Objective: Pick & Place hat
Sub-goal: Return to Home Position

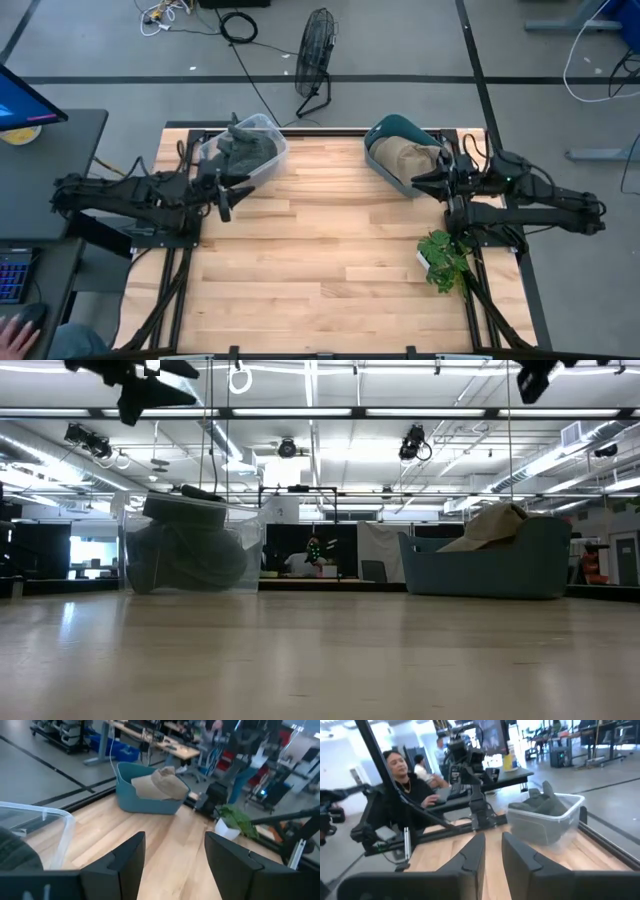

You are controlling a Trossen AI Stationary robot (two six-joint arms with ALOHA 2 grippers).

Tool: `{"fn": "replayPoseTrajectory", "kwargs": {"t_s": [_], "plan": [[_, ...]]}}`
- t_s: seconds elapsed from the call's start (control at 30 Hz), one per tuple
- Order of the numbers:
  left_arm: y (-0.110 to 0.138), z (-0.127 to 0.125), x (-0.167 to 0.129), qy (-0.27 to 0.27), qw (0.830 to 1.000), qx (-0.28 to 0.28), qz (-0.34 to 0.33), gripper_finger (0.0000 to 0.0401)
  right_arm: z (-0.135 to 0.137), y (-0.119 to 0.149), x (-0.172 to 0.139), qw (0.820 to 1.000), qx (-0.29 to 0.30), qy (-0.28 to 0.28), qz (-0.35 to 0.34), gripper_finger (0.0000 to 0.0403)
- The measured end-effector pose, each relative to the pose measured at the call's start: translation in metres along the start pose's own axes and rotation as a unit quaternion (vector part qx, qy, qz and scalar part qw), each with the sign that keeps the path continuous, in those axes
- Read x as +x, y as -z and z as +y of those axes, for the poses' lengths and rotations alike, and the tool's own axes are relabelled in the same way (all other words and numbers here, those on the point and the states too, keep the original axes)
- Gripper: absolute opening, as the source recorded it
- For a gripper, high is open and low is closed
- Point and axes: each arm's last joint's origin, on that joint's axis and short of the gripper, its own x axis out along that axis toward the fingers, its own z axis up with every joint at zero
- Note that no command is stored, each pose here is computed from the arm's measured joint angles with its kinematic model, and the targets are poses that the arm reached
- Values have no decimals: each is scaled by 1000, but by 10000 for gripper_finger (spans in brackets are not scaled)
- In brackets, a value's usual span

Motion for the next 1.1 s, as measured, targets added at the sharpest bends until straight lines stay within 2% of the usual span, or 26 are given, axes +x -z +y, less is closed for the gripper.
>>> {"fn": "replayPoseTrajectory", "kwargs": {"t_s": [0.27,0.43,0.6,0.83,1.1], "plan": [[33,21,-9,18,999,-2,-42,209,-4,33,-14,998,-20,-36,-56,68],[51,31,-10,21,999,-7,-48,209,-8,53,-19,997,-4,-39,-69,68],[66,38,-9,33,996,0,-82,209,-11,68,-25,996,-1,-42,-83,68],[87,47,-8,51,991,-20,-121,209,-12,77,-25,995,0,-50,-83,68],[107,55,-4,46,992,-6,-115,209,-13,81,-25,997,2,-53,-64,68]]}}
